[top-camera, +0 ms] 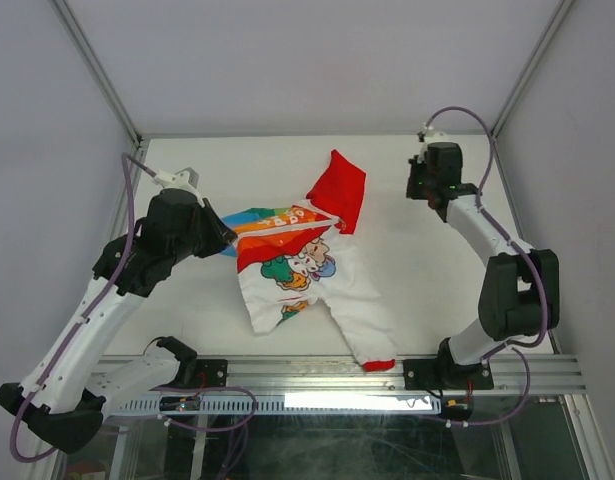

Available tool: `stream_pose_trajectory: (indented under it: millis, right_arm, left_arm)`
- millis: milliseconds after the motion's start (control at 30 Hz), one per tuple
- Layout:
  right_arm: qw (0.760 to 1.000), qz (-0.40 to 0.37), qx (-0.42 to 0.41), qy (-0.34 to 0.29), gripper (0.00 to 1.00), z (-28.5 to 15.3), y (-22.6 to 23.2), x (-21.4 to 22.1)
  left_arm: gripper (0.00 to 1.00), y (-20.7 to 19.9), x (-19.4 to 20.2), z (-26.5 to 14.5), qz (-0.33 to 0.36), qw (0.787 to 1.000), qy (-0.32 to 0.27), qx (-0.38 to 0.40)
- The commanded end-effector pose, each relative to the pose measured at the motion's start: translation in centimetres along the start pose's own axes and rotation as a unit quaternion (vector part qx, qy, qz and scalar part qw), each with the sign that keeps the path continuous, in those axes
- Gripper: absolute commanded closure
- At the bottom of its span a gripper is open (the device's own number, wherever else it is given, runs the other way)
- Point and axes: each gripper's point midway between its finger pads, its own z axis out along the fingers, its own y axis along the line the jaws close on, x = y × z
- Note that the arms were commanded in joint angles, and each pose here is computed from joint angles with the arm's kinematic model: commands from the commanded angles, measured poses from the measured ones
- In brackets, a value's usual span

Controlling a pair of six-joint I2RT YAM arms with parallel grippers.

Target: Zip up the jacket

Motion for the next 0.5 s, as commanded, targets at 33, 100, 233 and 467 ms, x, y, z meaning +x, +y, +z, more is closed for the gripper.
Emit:
stream_pose_trajectory:
  millis: [33, 100, 233, 467]
  right_arm:
    - [0.983, 0.015, 0.157, -0.094, 1.0, -5.9, -10.0, -7.0]
    - [0.984, -0.002, 0.145, -0.105, 1.0, -7.4, -9.7, -8.2]
    - [0.995, 0.002, 0.055, -0.083, 1.0, -8.2, -6.0, -7.4]
    - [0.995, 0.04, -0.025, -0.084, 0.79, -10.2, -2.5, -3.1]
  left_arm:
    - [1.0, 1.4, -5.7, -3.6, 0.048, 0.991, -0.098, -0.071]
    - [1.0, 0.9, -6.8, -4.1, 0.065, 0.989, -0.115, -0.068]
    - [1.0, 1.3, -5.1, -2.3, 0.061, 0.992, -0.086, -0.064]
    - [0.36, 4.8, -3.9, -1.3, 0.006, 0.986, -0.11, -0.125]
